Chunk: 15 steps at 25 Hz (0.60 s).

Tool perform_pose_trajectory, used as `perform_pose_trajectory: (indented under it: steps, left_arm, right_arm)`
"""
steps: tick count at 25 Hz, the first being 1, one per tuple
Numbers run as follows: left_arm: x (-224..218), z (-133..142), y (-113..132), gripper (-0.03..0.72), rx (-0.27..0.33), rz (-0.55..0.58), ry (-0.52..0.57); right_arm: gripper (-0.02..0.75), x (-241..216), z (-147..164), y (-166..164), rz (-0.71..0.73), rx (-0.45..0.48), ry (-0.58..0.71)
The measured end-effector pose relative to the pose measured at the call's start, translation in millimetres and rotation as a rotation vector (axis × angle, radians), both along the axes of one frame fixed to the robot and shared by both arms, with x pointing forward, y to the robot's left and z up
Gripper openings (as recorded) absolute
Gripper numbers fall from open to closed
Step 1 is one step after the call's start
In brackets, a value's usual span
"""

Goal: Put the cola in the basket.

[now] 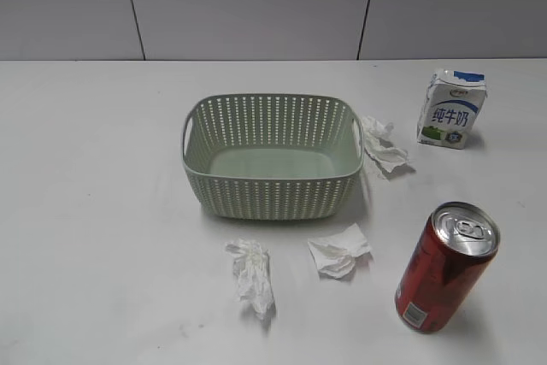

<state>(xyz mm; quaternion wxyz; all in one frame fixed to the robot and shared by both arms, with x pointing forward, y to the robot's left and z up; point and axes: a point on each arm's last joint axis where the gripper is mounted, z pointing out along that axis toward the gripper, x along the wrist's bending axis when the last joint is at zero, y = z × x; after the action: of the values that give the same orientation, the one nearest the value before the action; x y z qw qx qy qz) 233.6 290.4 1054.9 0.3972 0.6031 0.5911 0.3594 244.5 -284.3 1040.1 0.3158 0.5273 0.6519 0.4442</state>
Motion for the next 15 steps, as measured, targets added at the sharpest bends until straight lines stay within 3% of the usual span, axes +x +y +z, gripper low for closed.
perform_pose_trajectory:
  steps: [8, 15]
  left_arm:
    - [0.0, 0.0, 0.0, 0.217, 0.000, 0.000, 0.000]
    - [0.0, 0.0, 0.0, 0.217, 0.000, 0.000, 0.000]
  right_arm:
    - [0.582, 16.3, 21.2, 2.0, 0.001, -0.006, 0.078]
    - [0.582, 58.2, 62.3, 12.6, 0.044, 0.032, 0.278]
